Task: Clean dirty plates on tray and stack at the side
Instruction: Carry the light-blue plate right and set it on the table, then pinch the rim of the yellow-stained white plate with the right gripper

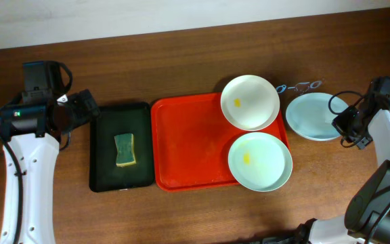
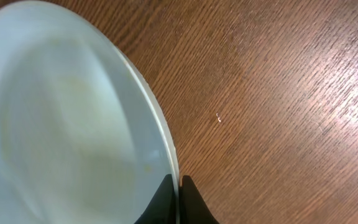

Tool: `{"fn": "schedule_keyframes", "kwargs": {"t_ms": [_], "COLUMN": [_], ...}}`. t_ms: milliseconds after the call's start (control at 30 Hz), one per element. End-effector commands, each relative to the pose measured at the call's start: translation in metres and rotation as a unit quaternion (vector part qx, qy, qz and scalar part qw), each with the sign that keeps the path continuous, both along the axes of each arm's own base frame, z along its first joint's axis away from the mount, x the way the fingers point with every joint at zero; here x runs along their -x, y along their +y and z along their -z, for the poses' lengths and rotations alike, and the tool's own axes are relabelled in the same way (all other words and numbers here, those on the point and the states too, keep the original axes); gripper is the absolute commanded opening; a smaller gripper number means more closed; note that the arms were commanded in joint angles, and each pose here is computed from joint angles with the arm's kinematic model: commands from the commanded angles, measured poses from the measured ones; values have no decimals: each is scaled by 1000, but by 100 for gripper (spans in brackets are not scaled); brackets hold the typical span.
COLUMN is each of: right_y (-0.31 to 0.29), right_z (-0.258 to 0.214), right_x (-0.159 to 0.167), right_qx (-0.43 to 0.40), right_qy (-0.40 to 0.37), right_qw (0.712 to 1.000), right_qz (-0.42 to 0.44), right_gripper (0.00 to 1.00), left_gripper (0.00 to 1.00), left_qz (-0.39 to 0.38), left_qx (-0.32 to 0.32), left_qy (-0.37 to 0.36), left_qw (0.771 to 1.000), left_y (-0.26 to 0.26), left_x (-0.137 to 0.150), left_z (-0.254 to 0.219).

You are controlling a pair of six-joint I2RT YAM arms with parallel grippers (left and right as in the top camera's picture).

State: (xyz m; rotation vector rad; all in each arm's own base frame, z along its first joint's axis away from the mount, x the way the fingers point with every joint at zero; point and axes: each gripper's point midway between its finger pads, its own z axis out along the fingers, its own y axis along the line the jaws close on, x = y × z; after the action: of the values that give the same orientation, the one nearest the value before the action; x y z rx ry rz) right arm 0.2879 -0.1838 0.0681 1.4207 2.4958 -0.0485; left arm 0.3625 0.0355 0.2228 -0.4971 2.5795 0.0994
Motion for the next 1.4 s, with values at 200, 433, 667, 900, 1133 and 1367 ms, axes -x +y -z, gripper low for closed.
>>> {"fn": "schedule_keyframes", "kwargs": {"t_ms": [200, 433, 667, 900, 1133, 1367], "right_y": [13, 69, 143, 153, 167, 193], "right_z": [4, 1, -4, 19, 43, 48], "right_x": [-7, 12, 68, 80, 83, 84], "right_qx": [-30, -154, -162, -75, -105, -175], "right_qy": [-18, 1, 173, 237, 212, 181], "right_qw": [999, 979, 931, 927, 930, 925], "right_qz": [-40, -133, -278, -280, -282, -284], "right_gripper": [33, 44, 44, 47, 30, 4], "left_gripper": [99, 99, 99, 99, 99, 99], "left_qz": [-8, -8, -8, -8, -8, -8], "left_qx": [1, 1, 1, 1, 1, 1], "left_qy": [-7, -7, -7, -7, -7, -7], "left_qw": [1000, 1000, 1000, 1000, 1000, 1000], "left_y": [1, 1, 1, 1, 1, 2], "left_x": [-1, -1, -1, -1, -1, -1], "left_z": [-5, -5, -5, -5, -5, -5]}}
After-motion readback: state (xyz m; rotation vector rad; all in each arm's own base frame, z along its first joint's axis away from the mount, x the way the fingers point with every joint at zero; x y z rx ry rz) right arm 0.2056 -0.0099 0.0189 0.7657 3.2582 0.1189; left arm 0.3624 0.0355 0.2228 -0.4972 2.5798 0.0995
